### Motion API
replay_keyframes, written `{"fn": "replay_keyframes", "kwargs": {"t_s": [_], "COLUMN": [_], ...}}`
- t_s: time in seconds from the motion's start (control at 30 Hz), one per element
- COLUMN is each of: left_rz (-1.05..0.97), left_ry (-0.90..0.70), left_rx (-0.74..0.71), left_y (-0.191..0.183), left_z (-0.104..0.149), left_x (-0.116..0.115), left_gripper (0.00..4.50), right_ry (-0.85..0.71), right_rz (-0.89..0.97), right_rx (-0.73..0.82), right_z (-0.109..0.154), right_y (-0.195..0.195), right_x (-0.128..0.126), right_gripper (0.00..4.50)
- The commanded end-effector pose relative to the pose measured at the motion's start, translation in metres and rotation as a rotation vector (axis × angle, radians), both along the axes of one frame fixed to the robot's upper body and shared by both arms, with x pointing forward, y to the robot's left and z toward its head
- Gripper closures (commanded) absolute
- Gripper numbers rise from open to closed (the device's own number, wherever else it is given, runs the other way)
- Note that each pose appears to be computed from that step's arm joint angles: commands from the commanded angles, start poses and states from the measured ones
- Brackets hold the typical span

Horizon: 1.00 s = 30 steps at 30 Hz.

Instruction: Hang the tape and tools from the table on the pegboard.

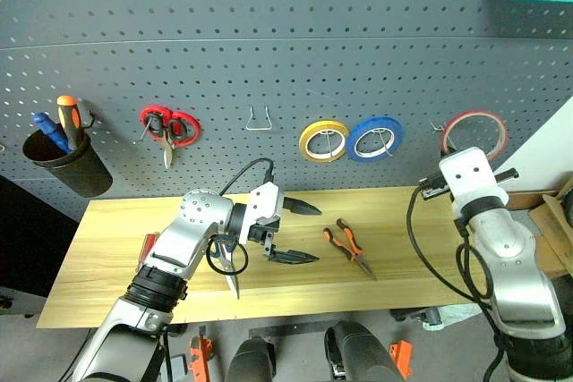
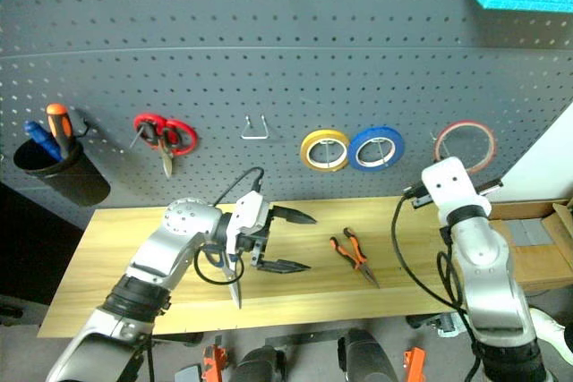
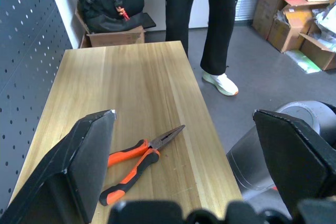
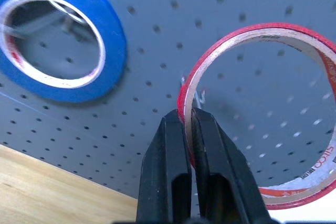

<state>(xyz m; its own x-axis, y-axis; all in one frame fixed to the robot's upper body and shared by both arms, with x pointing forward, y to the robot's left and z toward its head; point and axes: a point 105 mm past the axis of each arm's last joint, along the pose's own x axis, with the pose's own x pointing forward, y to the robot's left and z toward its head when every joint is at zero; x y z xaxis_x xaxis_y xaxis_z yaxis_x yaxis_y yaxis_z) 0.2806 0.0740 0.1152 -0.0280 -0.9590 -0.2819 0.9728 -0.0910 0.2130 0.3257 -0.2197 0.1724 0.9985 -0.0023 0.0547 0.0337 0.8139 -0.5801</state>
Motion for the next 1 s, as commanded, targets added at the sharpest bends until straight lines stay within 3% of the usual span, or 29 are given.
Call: {"fn": "replay_keyframes", "kwargs": {"t_s": [0.03,0.3,0.6,1.0], "left_rz": [-0.009,0.008,0.028,0.115], "left_ry": [-0.029,-0.035,-0.041,-0.065], "left_rx": [-0.007,0.001,0.011,0.022], "left_y": [0.001,0.006,0.011,0.040], "left_z": [0.007,0.007,0.004,0.004], "left_x": [-0.001,0.001,0.004,0.009], "left_gripper": [0.00,0.00,0.00,0.00], "right_ry": [-0.045,-0.028,0.013,0.081], "right_rz": [0.048,0.126,0.131,0.194], "right_rx": [0.086,0.261,0.331,0.306], "right_z": [0.011,0.002,-0.012,-0.018], "right_y": [-0.003,0.006,0.005,0.025], "right_x": [0.004,0.014,0.021,0.000], "right_gripper": [4.47,4.47,4.47,0.35]}}
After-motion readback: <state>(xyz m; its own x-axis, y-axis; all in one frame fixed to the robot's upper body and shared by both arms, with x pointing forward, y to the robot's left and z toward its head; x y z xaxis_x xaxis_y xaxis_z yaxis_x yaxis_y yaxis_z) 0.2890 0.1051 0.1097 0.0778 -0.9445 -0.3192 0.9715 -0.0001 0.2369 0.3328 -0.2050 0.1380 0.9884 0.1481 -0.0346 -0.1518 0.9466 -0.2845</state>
